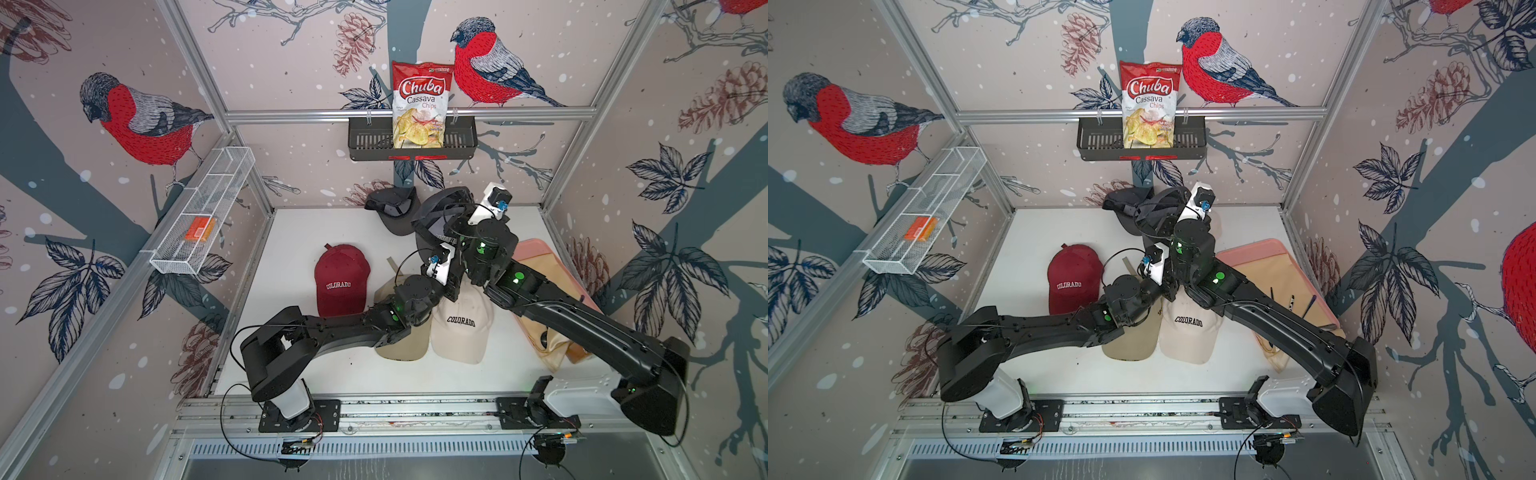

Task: Open the adjustable buckle of the baseball cap
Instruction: Place the baseball cap at the center of the board.

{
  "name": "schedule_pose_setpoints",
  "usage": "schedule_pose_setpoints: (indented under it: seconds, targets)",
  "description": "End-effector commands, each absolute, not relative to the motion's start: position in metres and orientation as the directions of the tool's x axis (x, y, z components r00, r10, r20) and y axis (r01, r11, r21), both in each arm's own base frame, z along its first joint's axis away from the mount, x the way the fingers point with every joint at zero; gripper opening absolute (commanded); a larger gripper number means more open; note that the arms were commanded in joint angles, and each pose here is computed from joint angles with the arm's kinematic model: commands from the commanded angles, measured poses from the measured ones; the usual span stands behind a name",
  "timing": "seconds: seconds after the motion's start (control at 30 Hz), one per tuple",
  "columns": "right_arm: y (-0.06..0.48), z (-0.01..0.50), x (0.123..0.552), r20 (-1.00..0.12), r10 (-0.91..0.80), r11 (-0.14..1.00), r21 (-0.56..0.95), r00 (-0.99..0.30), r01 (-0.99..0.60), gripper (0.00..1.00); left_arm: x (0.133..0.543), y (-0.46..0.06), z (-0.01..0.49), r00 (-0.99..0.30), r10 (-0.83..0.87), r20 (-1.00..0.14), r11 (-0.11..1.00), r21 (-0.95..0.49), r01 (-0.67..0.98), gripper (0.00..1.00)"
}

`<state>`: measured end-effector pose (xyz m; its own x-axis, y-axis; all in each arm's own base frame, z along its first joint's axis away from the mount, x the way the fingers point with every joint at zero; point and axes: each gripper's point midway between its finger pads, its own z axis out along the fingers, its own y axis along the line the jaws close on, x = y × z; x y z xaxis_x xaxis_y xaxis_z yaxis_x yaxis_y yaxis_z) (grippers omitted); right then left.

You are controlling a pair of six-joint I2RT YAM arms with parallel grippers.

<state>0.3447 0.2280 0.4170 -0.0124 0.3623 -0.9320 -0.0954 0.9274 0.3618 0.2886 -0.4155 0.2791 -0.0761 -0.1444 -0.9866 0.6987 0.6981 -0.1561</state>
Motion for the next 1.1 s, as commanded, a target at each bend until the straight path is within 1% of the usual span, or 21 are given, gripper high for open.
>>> schedule_pose_setpoints:
  seconds: [0.0, 0.13, 0.17, 0.23, 0.3, 0.37, 0.47, 0.63, 0.7, 0.77, 0.83, 0.9, 1.0, 1.07]
  targets:
    - [0.223, 0.426, 0.342, -0.910, 0.413, 0.907, 0.410, 0.020, -0.092, 0.00, 0.293, -0.412, 0.290, -0.058, -0.189, -0.980, 0.715, -0.178, 0.676, 0.24]
    - [0.223, 0.428, 0.339, -0.913, 0.406, 0.909, 0.400, 0.031, -0.121, 0.00, 0.287, -0.407, 0.290, -0.050, -0.164, -0.985, 0.712, -0.153, 0.686, 0.02]
    - [0.223, 0.429, 0.338, -0.912, 0.408, 0.908, 0.400, 0.037, -0.126, 0.00, 0.286, -0.405, 0.292, -0.043, -0.158, -0.987, 0.712, -0.144, 0.687, 0.00]
    - [0.224, 0.430, 0.337, -0.916, 0.399, 0.910, 0.390, 0.042, -0.141, 0.00, 0.284, -0.402, 0.297, -0.031, -0.142, -0.989, 0.711, -0.124, 0.692, 0.00]
    - [0.230, 0.432, 0.334, -0.928, 0.370, 0.915, 0.356, 0.044, -0.191, 0.01, 0.279, -0.403, 0.301, -0.023, -0.117, -0.993, 0.691, -0.097, 0.716, 0.00]
    - [0.236, 0.428, 0.334, -0.939, 0.341, 0.918, 0.324, 0.040, -0.229, 0.06, 0.275, -0.405, 0.303, -0.031, -0.097, -0.995, 0.665, -0.088, 0.741, 0.00]
    - [0.230, 0.438, 0.330, -0.940, 0.336, 0.914, 0.312, 0.052, -0.261, 0.14, 0.270, -0.406, 0.305, -0.057, -0.086, -0.995, 0.609, -0.097, 0.787, 0.00]
    - [0.216, 0.439, 0.329, -0.946, 0.319, 0.912, 0.289, 0.060, -0.293, 0.41, 0.284, -0.388, 0.306, -0.160, -0.114, -0.980, 0.508, -0.196, 0.839, 0.00]
    - [0.218, 0.439, 0.325, -0.956, 0.288, 0.903, 0.249, 0.064, -0.351, 0.55, 0.292, -0.381, 0.303, -0.192, -0.107, -0.976, 0.467, -0.220, 0.857, 0.00]
    - [0.226, 0.438, 0.319, -0.969, 0.240, 0.891, 0.193, 0.065, -0.411, 0.65, 0.306, -0.377, 0.297, -0.241, -0.087, -0.967, 0.434, -0.254, 0.864, 0.00]
    - [0.231, 0.436, 0.314, -0.977, 0.201, 0.880, 0.152, 0.064, -0.450, 0.69, 0.318, -0.371, 0.288, -0.288, -0.082, -0.954, 0.384, -0.297, 0.874, 0.00]
    - [0.232, 0.434, 0.310, -0.981, 0.185, 0.875, 0.135, 0.064, -0.464, 0.72, 0.333, -0.367, 0.289, -0.331, -0.096, -0.939, 0.326, -0.344, 0.881, 0.00]
    - [0.228, 0.431, 0.305, -0.982, 0.178, 0.874, 0.125, 0.069, -0.469, 0.73, 0.355, -0.358, 0.277, -0.406, -0.109, -0.907, 0.251, -0.420, 0.872, 0.00]
    - [0.223, 0.428, 0.303, -0.982, 0.177, 0.879, 0.126, 0.068, -0.459, 0.74, 0.371, -0.348, 0.268, -0.443, -0.135, -0.887, 0.239, -0.463, 0.854, 0.00]
